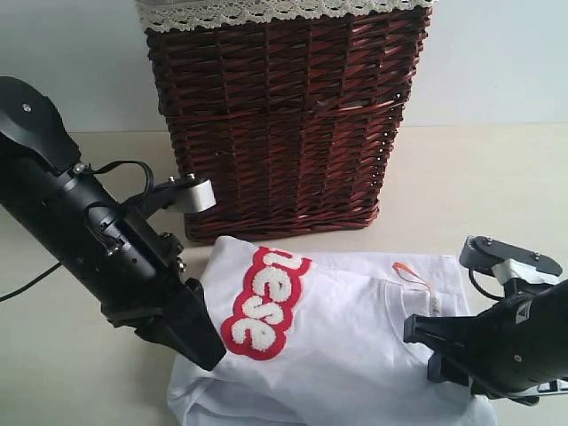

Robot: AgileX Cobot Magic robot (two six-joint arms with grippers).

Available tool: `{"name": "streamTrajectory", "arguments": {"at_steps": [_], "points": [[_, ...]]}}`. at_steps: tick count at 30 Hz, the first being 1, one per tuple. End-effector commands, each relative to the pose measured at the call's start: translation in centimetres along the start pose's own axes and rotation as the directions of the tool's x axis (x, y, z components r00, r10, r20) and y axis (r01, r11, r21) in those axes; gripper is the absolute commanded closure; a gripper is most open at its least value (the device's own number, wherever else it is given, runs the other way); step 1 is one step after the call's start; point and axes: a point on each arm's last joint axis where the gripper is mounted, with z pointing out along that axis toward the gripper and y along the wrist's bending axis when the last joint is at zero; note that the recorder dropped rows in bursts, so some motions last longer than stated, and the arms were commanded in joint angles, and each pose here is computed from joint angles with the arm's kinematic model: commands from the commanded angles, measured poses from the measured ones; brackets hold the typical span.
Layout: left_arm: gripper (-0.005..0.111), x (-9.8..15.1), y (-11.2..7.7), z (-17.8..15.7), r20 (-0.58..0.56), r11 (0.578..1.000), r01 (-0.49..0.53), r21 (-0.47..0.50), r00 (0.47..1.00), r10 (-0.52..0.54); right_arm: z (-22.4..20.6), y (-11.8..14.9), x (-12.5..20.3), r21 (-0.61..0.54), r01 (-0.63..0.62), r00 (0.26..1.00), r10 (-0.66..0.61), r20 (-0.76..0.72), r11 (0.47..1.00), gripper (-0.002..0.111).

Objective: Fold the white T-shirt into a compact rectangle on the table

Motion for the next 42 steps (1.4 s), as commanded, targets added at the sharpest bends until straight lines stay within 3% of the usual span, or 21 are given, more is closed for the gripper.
{"name": "streamTrajectory", "arguments": {"at_steps": [1,4,11,14,21,26,33,42], "points": [[0.066,0.0,-0.1,-0.1,0.018,1.0,0.014,0.006,1.0,-0.014,0.2,-0.1,-0.1,-0.002,-0.007,1.0,0.007,0.019,1.0,0.076],[0.066,0.0,-0.1,-0.1,0.018,1.0,0.014,0.006,1.0,-0.014,0.2,-0.1,0.0,0.002,-0.011,1.0,0.011,0.002,1.0,0.08],[0.066,-0.1,0.0,-0.1,0.021,1.0,0.014,0.002,1.0,-0.014,-0.4,-0.1,0.4,-0.002,0.022,0.999,-0.022,-0.025,1.0,0.071],[0.066,-0.1,0.0,-0.1,0.021,1.0,0.014,0.002,1.0,-0.014,-0.2,-0.1,0.4,0.002,0.033,0.999,-0.033,-0.028,0.999,0.071],[0.066,-0.1,-0.1,-0.1,0.023,1.0,0.015,0.004,1.0,-0.015,-0.2,0.0,0.3,-0.007,0.075,0.997,-0.076,-0.025,0.997,0.108],[0.066,-0.1,-0.1,-0.1,0.023,1.0,0.015,0.004,1.0,-0.015,-1.1,0.6,0.0,-0.047,0.086,0.996,-0.087,-0.003,0.995,0.108],[0.066,-0.1,-0.1,-0.1,0.023,1.0,0.015,0.004,1.0,-0.015,-4.9,3.5,-2.2,-0.179,0.14,0.988,-0.125,0.089,0.974,0.108],[0.066,0.0,-0.1,-0.1,0.016,1.0,0.015,0.01,1.0,-0.015,-6.6,4.9,-3.9,-0.19,0.214,0.972,-0.188,0.144,0.958,0.108]]}}
